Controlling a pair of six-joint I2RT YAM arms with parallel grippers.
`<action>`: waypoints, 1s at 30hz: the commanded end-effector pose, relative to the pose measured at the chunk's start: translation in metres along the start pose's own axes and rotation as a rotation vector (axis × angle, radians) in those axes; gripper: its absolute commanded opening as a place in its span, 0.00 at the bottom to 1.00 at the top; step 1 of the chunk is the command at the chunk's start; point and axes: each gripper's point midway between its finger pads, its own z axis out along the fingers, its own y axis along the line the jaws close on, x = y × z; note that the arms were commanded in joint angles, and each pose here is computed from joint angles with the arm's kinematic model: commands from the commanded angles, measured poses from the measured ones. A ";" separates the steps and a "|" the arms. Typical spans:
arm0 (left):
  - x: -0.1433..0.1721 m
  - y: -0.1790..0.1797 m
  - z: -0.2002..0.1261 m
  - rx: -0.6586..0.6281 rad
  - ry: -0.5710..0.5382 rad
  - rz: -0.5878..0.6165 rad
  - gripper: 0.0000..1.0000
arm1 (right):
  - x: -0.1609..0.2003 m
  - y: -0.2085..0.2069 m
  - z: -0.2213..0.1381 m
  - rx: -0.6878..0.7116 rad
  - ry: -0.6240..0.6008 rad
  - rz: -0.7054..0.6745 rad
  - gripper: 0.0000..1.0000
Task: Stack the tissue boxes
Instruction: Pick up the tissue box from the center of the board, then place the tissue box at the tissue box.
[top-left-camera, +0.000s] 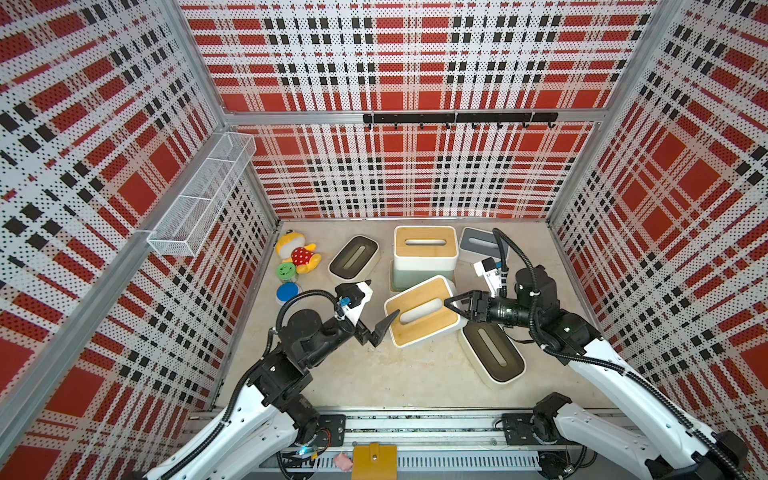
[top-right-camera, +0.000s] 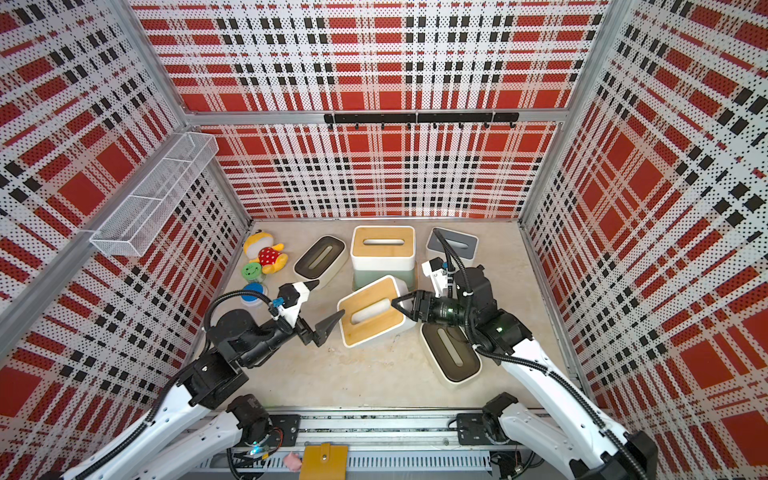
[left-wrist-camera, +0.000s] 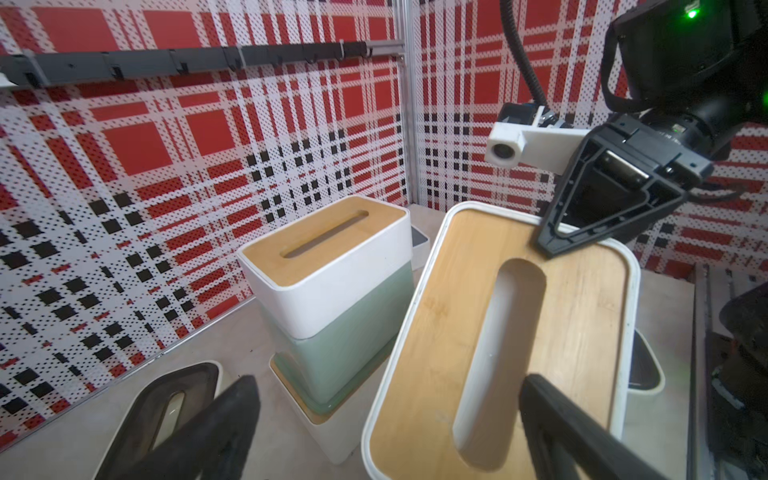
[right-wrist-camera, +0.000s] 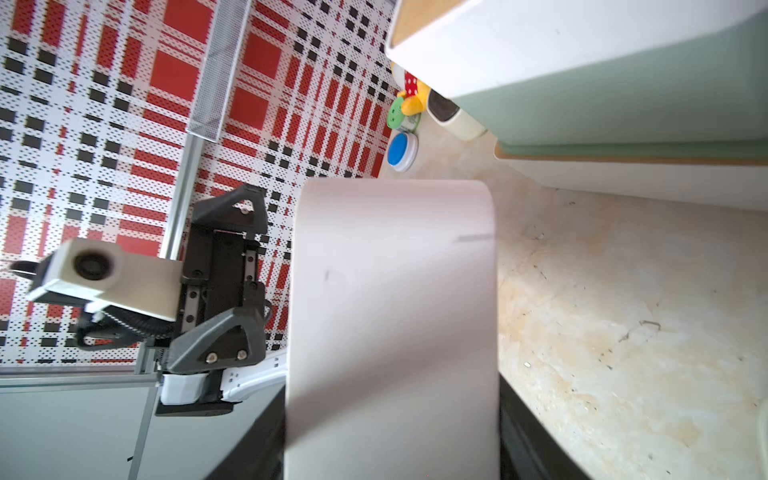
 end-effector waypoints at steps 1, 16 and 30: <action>-0.016 0.015 -0.011 -0.090 -0.084 -0.050 0.99 | -0.040 0.062 -0.020 -0.135 -0.133 -0.092 0.42; -0.017 0.018 -0.029 -0.122 -0.118 -0.088 0.99 | -0.153 0.125 -0.026 -0.193 -0.374 -0.105 0.41; -0.005 0.017 -0.018 -0.110 -0.049 -0.094 0.99 | -0.205 0.058 -0.021 -0.216 -0.397 0.123 0.40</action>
